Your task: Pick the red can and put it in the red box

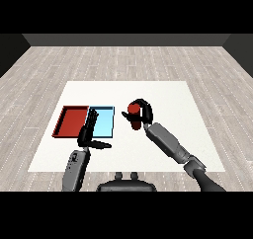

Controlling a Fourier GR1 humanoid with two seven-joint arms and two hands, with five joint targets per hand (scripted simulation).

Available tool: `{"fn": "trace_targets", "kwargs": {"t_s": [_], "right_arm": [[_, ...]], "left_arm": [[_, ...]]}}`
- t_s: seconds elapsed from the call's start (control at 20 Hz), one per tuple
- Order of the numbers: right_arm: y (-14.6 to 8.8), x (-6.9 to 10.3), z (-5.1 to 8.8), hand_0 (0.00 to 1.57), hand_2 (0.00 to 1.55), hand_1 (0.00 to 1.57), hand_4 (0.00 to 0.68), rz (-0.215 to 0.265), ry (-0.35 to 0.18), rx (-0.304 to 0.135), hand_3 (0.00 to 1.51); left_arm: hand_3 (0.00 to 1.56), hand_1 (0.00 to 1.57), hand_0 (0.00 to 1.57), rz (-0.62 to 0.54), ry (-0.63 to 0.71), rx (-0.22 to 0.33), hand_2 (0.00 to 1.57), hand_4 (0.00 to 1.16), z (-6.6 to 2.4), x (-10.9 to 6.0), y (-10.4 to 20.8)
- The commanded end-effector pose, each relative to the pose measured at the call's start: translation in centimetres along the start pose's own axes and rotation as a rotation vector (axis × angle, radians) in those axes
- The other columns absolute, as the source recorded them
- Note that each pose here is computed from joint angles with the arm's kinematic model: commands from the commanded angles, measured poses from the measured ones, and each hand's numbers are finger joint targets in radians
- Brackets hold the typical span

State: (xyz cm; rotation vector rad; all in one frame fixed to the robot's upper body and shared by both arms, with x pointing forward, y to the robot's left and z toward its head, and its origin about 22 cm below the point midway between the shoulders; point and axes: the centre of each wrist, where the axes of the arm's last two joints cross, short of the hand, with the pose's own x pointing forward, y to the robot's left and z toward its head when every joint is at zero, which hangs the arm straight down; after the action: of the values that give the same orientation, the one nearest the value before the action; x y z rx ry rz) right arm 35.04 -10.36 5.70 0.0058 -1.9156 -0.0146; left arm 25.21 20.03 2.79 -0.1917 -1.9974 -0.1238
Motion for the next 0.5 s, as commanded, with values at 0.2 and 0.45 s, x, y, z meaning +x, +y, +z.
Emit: {"fn": "trace_targets", "kwargs": {"t_s": [0.2, 0.45], "right_arm": [[-1.1, 4.3, 2.9, 1.57, 1.46, 1.57, 0.624, -0.033, -0.091, 0.004, 1.40], [-0.6, 3.8, 2.5, 1.57, 1.46, 1.57, 0.636, -0.023, -0.124, 0.000, 1.40]], "left_arm": [[0.00, 0.00, 0.00, 0.029, 0.030, -0.079, 0.00, 0.00, -1.07, 1.3, -2.6], [0.00, 0.00, 0.00, 0.030, 0.048, -0.114, 0.00, 0.00, 0.00, -0.1, -3.9]]}}
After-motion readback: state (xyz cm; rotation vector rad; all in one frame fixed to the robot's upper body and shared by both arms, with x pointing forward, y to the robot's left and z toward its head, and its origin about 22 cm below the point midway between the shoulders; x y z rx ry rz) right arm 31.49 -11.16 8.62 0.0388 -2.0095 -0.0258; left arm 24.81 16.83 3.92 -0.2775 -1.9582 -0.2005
